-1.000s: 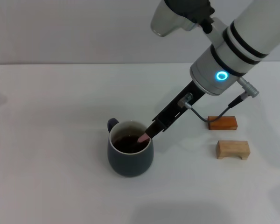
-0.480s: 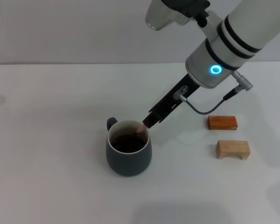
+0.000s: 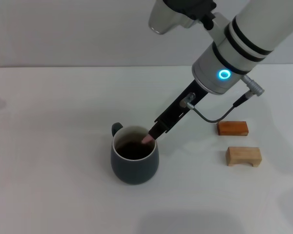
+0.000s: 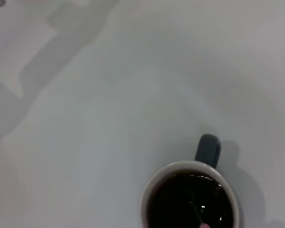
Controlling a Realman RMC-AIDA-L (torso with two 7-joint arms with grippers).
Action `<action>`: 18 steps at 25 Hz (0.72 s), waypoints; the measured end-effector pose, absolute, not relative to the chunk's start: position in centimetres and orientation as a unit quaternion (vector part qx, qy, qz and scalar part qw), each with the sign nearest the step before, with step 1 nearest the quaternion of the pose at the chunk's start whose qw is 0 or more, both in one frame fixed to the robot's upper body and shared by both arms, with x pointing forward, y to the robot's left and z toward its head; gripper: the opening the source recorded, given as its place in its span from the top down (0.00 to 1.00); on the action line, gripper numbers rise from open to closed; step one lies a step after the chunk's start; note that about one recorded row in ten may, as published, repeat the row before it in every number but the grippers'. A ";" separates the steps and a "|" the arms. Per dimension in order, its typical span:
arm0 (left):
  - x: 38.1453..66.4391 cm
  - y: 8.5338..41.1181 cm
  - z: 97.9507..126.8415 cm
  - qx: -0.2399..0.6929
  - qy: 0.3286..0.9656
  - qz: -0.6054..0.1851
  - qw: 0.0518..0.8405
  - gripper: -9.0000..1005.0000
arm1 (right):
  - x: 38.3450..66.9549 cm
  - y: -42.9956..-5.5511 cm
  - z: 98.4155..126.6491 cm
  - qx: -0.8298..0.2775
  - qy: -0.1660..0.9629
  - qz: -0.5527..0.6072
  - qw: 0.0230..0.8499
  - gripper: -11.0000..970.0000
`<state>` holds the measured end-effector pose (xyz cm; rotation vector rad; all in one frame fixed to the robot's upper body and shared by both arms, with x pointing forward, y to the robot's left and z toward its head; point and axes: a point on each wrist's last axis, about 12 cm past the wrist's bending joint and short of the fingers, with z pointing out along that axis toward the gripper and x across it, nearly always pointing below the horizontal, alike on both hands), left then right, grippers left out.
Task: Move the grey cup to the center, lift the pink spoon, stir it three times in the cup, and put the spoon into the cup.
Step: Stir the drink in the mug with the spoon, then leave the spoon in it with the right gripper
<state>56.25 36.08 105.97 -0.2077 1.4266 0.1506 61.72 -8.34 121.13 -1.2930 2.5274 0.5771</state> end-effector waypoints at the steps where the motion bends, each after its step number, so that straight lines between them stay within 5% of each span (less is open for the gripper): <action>1: 56.2 36.1 106.0 -0.095 0.653 0.069 0.749 0.99 | 61.6 -8.2 121.2 -0.444 0.865 0.199 0.121 0.87; 18: 56.1 36.3 105.9 -0.099 0.652 0.071 0.748 0.99 | 61.8 -7.7 121.7 -0.449 0.866 0.181 0.128 0.87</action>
